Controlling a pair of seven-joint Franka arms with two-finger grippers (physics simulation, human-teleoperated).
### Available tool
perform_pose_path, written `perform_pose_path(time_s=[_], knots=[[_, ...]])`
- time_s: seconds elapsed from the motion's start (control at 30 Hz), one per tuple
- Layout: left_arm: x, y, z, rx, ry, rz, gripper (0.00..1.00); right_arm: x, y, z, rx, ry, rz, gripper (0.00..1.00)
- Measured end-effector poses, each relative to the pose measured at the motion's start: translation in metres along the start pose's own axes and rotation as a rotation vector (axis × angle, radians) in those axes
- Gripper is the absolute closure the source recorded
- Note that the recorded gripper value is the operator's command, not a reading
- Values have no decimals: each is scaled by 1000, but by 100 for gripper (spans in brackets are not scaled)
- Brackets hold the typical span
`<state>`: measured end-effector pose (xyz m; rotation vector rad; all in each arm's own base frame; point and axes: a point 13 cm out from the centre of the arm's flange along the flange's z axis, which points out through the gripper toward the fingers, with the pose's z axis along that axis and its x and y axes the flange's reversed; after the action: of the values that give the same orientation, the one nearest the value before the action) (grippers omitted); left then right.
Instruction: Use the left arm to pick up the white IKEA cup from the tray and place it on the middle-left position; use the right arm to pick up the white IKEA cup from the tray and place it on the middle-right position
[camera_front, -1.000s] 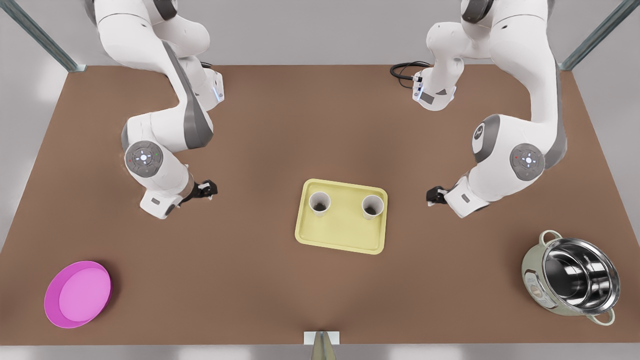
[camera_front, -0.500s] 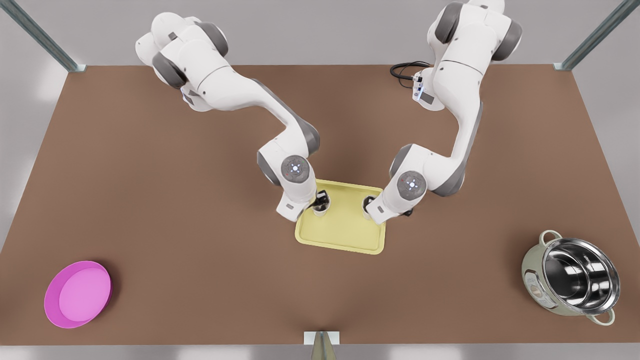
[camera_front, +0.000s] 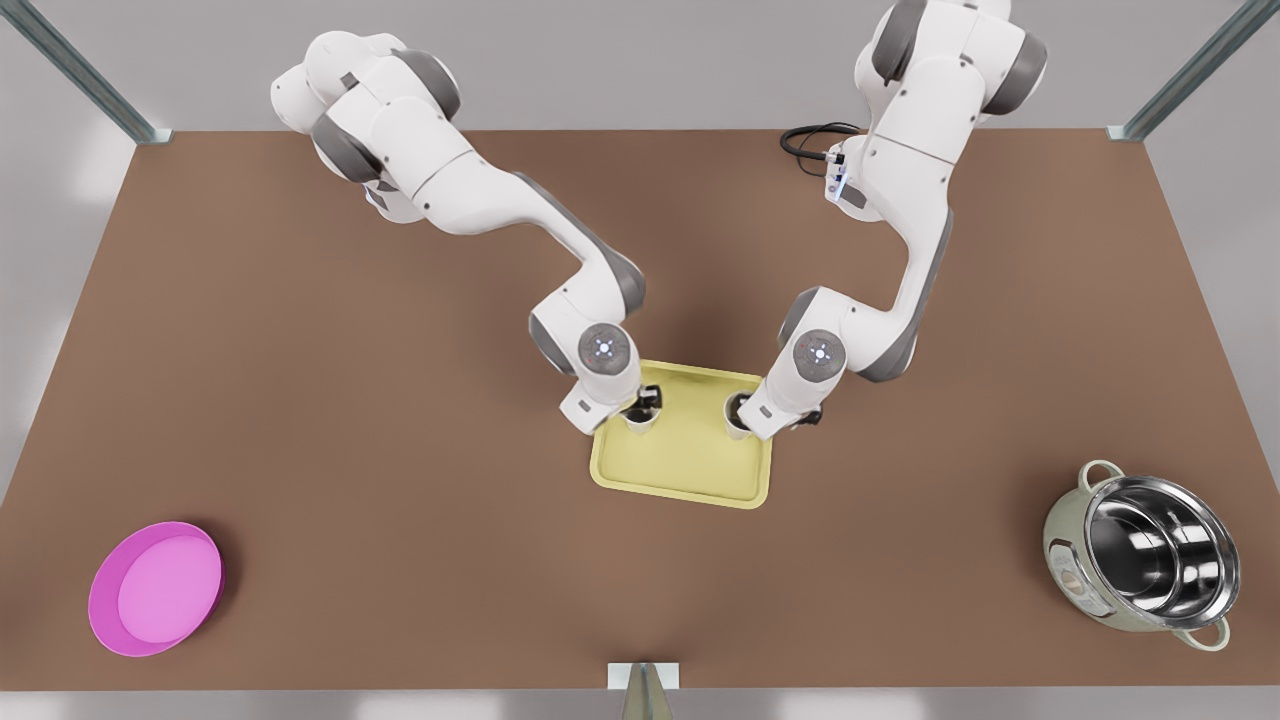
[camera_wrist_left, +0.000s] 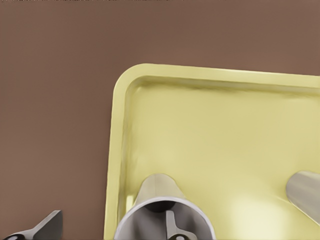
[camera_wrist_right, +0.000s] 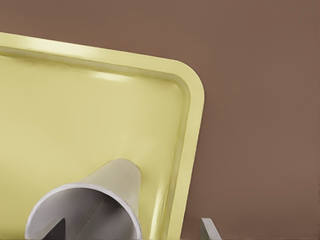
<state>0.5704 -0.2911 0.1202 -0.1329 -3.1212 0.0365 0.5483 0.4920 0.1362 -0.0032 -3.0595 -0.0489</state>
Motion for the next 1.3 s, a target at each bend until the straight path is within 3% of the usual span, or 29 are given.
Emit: perform_pose_path(time_s=[0.23, 0.3, 0.33, 0.43, 0.47, 0.53, 0.83, 1.07, 1.3], knots=[[-3, -4, 12, 2, -18, -17, 0, 2, 0, 16, -2, -1, 42, 0], [-4, -5, 15, 2, -23, -20, 22, 2, 1, 22, -3, -2, 51, 1], [-4, -5, 16, 2, -24, -21, 24, 2, 2, 24, -4, -3, 54, 11], [-5, -6, 14, 2, -30, -25, 48, 0, 3, 25, -8, -9, 66, 59], [-5, -6, 13, 3, -33, -27, 62, 0, 3, 25, -11, -11, 68, 62], [-6, -7, 11, 4, -36, -30, 75, 0, 5, 24, -17, -12, 73, 67], [-27, 0, -29, 10, -77, -70, 80, -1, 6, 23, -17, -20, 92, 70], [-71, 219, -53, -19, -85, -309, 80, -6, 8, -2, -38, -42, 111, 71], [-79, 274, -13, -30, -104, -254, 80, 1, 9, 15, -22, -27, 111, 80]])
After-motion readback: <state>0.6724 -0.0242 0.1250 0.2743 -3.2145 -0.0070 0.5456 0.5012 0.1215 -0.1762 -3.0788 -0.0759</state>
